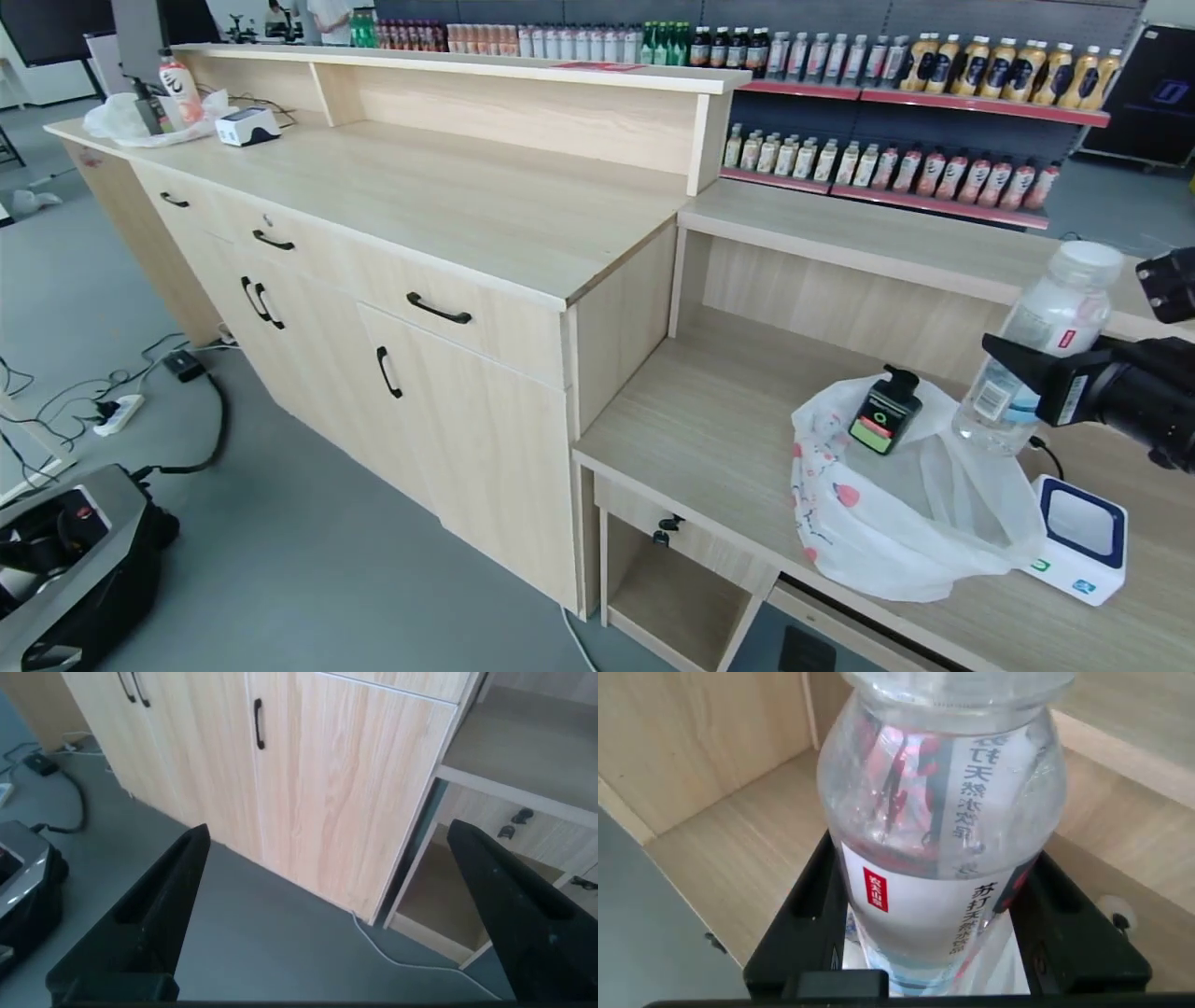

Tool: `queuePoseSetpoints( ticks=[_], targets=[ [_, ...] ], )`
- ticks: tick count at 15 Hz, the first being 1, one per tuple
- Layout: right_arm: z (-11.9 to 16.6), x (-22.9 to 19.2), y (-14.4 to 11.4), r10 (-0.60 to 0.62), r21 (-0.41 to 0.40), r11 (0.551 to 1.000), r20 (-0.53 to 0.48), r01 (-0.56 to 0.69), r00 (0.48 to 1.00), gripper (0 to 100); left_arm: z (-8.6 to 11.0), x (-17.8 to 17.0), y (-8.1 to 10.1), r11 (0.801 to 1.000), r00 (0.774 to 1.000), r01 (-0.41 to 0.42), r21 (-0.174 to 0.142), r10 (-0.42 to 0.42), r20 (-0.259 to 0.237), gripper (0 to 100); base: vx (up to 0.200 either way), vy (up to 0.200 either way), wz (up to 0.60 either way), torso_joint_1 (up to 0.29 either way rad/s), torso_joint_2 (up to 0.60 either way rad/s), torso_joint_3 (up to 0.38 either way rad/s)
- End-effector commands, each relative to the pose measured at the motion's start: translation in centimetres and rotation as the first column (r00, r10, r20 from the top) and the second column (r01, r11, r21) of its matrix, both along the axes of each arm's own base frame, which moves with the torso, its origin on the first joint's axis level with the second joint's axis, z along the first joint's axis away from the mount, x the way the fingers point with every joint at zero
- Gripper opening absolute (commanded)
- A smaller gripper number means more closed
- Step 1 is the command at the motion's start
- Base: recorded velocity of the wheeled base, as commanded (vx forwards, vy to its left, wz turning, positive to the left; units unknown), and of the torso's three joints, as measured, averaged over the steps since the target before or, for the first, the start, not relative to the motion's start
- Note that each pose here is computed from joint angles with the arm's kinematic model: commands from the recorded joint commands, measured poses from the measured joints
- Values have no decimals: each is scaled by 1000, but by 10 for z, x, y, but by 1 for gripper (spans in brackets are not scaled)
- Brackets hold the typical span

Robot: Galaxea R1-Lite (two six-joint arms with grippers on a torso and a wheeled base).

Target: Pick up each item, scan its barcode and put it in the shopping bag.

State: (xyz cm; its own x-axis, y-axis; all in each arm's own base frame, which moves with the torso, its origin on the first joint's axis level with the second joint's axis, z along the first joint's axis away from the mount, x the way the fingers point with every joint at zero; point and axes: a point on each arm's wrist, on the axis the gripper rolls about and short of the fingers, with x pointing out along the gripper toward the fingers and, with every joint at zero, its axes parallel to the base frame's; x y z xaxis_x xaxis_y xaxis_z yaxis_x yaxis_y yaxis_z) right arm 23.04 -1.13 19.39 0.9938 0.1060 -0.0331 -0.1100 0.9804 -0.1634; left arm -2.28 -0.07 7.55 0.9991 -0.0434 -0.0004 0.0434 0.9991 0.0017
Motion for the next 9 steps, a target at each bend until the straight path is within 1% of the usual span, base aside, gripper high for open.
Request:
queuePoseSetpoints(
  ticks=[1,3,7,9],
  targets=[
    [-30,26,5,25,-8,1000,-95,-26,995,0,0,0,0,1000,1000,0,0,0,-1,100,0,0,0,0,0,0],
    [-49,43,2,19,-4,1000,-122,-20,992,0,0,0,0,1000,1000,0,0,0,-1,100,0,0,0,0,0,0],
    [-75,69,-7,-7,0,1000,-147,7,989,0,0,0,0,1000,1000,0,0,0,-1,100,0,0,0,0,0,0],
    [-88,79,-16,-32,0,999,-164,33,986,0,0,0,0,1000,1000,0,0,0,-1,100,0,0,0,0,0,0]
  ],
)
